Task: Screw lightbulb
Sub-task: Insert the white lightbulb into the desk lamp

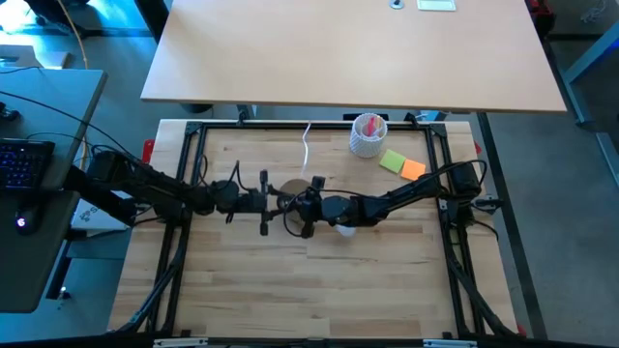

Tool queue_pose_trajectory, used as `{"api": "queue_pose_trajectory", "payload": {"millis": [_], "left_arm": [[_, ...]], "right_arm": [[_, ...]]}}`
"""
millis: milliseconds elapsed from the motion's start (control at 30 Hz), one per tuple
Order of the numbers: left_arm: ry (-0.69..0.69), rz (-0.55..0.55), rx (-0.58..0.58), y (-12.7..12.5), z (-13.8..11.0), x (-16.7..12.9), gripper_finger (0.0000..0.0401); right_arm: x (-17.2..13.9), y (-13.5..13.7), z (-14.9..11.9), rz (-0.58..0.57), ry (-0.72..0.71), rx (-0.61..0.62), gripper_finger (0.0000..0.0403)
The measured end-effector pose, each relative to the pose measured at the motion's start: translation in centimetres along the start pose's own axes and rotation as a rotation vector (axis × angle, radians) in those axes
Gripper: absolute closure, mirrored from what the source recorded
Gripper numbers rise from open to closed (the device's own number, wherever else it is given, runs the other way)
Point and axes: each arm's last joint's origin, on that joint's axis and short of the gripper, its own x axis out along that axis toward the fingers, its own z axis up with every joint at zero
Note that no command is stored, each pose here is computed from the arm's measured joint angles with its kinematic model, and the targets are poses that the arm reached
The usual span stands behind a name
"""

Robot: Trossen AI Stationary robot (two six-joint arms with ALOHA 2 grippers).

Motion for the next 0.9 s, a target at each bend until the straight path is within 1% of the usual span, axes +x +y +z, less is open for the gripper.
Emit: {"api": "queue_pose_trajectory", "payload": {"millis": [133, 233, 300, 367, 433, 533, 633, 700, 767, 833, 900], "left_arm": [[0.044, 0.039, 0.037, -0.4, 0.4, 0.3, 0.0257], [0.106, 0.072, 0.082, -0.6, 0.9, 0.9, 0.0258], [0.142, 0.094, 0.118, -0.6, 1.3, 1.2, 0.0258], [0.183, 0.121, 0.169, -0.8, 1.6, 1.4, 0.0258], [0.23, 0.167, 0.224, -0.8, 1.9, 1.6, 0.0258], [0.309, 0.234, 0.318, -0.9, 2.1, 1.7, 0.0258], [0.374, 0.296, 0.376, -0.8, 1.9, 1.7, 0.0258], [0.414, 0.329, 0.409, -0.6, 1.7, 1.6, 0.0258], [0.445, 0.339, 0.43, -0.4, 1.5, 1.5, 0.0258], [0.462, 0.344, 0.431, -0.2, 1.3, 1.6, 0.0258], [0.472, 0.35, 0.424, 0.0, 1.2, 1.6, 0.0258]], "right_arm": [[0.2, -0.4, -0.2, 0.021, 0.002, 0.039, 0.0361], [0.3, -0.6, -0.3, 0.019, 0.005, 0.036, 0.0355], [0.3, -0.8, -0.3, 0.014, 0.012, 0.018, 0.0339], [0.3, -0.7, -0.8, 0.005, 0.062, -0.01, 0.0312], [-0.1, -1.1, -0.6, -0.011, 0.097, -0.019, 0.0282], [-1.2, -1.5, 0.0, -0.005, 0.146, -0.041, 0.0239], [-2.5, -1.1, 0.3, 0.037, 0.217, -0.039, 0.0211], [-3.7, -1.0, 0.9, 0.055, 0.238, -0.021, 0.0204], [-5.0, -0.7, 1.6, 0.064, 0.264, -0.016, 0.0203], [-6.3, -0.3, 2.0, 0.075, 0.294, -0.02, 0.0203], [-7.9, 0.1, 2.8, 0.079, 0.294, -0.005, 0.0203]]}}
